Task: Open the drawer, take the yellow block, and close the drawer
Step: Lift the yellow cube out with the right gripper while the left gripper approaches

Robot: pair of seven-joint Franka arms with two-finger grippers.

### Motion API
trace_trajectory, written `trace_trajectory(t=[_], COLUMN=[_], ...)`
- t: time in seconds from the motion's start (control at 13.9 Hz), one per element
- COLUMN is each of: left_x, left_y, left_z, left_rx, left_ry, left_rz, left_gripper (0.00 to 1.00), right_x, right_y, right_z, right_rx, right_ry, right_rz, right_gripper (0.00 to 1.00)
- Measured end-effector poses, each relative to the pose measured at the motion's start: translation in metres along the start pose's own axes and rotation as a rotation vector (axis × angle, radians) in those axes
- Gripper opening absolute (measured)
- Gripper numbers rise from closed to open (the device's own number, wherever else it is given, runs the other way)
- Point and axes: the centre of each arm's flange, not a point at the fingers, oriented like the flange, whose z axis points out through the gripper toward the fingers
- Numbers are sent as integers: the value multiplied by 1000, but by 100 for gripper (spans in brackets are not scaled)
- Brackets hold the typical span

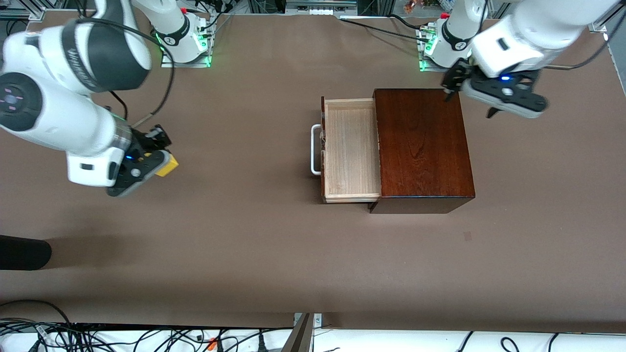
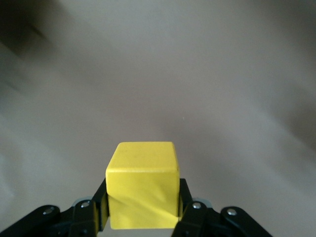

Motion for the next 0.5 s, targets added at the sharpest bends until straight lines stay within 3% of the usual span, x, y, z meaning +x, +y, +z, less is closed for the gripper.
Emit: trace_trajectory(t=[0.22,0.36,0.5], left_x=[20,33,43], left_y=[64,101,148], left_z=[23,42,67], left_rx=[0,-1,-2], left_ry=[9,11,18], left_rz=[111,172,245], left_gripper=[100,100,100], right_x=[-25,-37,-59], right_y=[16,32,51], right_z=[5,33,72], right_rx=[14,8,26], right_ry=[3,52,56], right_rz=[42,82,142], right_gripper=[56,56,56])
